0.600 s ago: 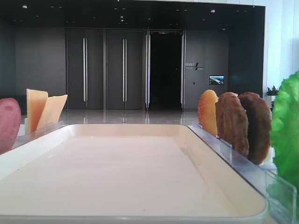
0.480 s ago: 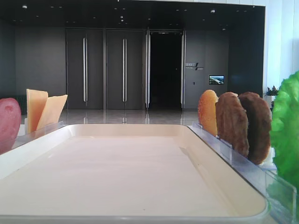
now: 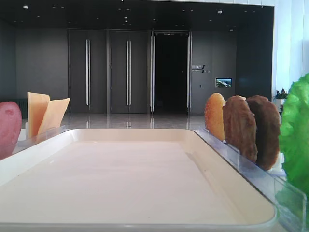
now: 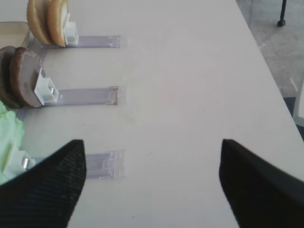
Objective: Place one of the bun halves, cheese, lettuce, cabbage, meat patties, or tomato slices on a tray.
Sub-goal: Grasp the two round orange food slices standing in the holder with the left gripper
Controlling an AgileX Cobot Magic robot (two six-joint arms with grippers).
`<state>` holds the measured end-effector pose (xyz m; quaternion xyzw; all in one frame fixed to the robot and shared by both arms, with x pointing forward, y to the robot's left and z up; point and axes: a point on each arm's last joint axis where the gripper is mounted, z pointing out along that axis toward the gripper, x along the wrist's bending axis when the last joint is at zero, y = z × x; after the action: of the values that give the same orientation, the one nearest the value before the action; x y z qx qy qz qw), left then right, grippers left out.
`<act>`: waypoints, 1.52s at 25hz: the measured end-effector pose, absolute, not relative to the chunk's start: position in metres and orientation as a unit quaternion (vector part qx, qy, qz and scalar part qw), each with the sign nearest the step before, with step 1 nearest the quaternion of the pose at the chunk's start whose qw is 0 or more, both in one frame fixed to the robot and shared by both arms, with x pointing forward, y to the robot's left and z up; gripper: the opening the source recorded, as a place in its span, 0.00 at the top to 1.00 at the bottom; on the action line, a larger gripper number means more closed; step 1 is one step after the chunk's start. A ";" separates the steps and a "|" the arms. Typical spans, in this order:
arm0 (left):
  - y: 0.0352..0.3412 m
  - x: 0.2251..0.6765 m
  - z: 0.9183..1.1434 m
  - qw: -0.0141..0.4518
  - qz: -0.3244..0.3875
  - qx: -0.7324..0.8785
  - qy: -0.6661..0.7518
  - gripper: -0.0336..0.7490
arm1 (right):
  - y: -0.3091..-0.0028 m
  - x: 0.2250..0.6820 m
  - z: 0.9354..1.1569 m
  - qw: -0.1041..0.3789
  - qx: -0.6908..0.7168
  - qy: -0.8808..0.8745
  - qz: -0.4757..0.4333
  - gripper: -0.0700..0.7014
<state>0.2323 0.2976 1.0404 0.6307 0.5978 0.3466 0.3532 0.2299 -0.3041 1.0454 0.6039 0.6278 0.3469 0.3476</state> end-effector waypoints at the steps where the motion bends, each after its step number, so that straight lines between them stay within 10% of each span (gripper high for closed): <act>1: 0.298 0.232 1.040 0.353 0.347 0.631 0.598 0.07 | -0.304 0.230 1.045 0.348 0.604 0.628 0.347 0.16; 38: 0.297 0.232 1.040 0.357 0.342 0.631 0.598 0.07 | -0.304 0.230 1.045 0.348 0.604 0.628 0.347 0.16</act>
<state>0.2323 0.2966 1.0403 0.6310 0.5976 0.3422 0.3572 0.2299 -0.3041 1.0454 0.6039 0.6278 0.3469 0.3476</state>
